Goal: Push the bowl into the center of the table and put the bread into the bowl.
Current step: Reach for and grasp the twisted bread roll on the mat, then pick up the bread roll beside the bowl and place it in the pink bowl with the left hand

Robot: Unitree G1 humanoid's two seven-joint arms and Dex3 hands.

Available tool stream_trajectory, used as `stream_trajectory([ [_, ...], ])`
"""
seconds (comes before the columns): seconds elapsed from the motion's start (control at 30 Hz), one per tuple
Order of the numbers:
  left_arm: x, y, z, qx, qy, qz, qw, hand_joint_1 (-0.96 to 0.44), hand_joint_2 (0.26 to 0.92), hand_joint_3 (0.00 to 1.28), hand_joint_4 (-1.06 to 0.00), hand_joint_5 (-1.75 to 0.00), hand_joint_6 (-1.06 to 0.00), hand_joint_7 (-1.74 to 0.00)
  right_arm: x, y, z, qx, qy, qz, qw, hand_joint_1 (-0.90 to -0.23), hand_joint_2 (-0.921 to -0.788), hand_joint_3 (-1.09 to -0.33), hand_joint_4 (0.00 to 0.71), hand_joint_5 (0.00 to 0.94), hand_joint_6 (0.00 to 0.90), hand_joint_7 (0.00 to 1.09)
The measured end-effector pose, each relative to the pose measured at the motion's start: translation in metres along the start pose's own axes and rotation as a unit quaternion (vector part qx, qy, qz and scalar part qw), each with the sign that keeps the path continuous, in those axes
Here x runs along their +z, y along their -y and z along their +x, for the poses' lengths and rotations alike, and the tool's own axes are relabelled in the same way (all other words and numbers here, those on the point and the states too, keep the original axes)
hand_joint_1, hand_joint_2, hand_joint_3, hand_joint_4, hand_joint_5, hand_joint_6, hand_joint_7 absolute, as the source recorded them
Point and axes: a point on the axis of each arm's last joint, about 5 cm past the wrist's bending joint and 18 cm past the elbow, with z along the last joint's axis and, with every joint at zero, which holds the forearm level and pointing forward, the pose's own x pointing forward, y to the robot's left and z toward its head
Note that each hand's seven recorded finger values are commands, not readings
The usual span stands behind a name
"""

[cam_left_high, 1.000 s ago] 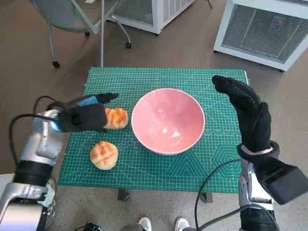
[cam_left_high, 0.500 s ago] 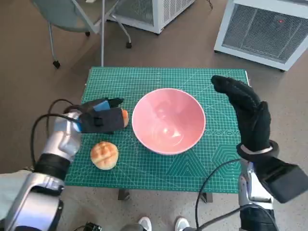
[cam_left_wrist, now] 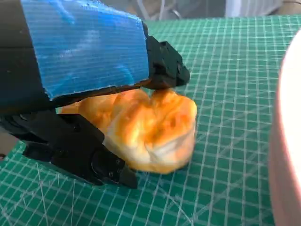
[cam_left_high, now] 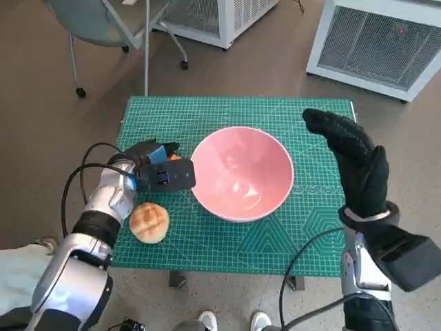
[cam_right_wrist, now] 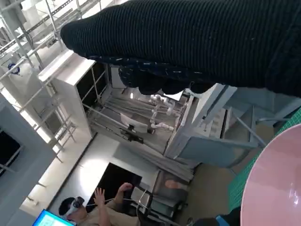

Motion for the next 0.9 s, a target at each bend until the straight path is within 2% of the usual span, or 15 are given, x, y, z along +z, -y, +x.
stream_trajectory([
  [0.03,0.000,0.001,0.000,0.005,0.000,0.005,1.000,0.27,0.904,0.08,-0.66,-1.16,-0.73,-0.29,0.000,0.000,0.0001,0.000,0.000,0.000,1.0000,-0.708,-0.921,-0.790,0.108,0.001,-0.001,0.44],
  [0.07,0.000,0.001,0.000,0.009,0.000,0.009,1.000,0.18,0.910,0.07,-0.65,-1.21,-0.73,-0.55,0.000,0.000,0.0001,0.001,0.001,0.000,1.0000,-0.709,-0.921,-0.790,0.108,0.001,-0.001,0.44],
  [0.17,0.001,0.002,0.000,0.025,0.010,0.022,0.999,0.06,0.915,0.06,-0.64,-1.26,-0.72,-0.86,0.001,0.000,-0.0002,0.001,0.003,-0.001,1.0000,-0.709,-0.921,-0.791,0.108,0.001,-0.001,0.44],
  [0.27,0.000,0.001,0.000,0.034,0.022,0.027,0.999,0.02,0.916,0.06,-0.65,-1.29,-0.71,-0.95,0.002,-0.001,-0.0002,0.002,0.004,0.000,1.0000,-0.709,-0.921,-0.792,0.107,0.001,-0.001,0.43],
  [0.53,-0.007,-0.008,-0.003,0.043,0.035,0.004,0.998,0.00,0.919,0.06,-0.67,-1.32,-0.69,-0.96,0.002,-0.001,-0.0006,0.003,0.003,0.000,1.0000,-0.709,-0.921,-0.794,0.107,0.001,-0.001,0.44],
  [0.7,-0.010,-0.024,-0.008,0.080,0.056,-0.019,0.995,0.00,0.916,0.06,-0.70,-1.27,-0.68,-0.99,0.001,-0.002,-0.0009,0.003,0.003,0.001,1.0000,-0.712,-0.921,-0.793,0.109,0.002,-0.001,0.44],
  [0.9,-0.009,-0.048,-0.021,0.152,0.100,-0.041,0.982,0.00,0.914,0.04,-0.74,-1.18,-0.68,-1.04,0.001,-0.002,-0.0011,0.003,0.002,0.002,1.0000,-0.714,-0.921,-0.792,0.108,0.001,-0.001,0.44],
])
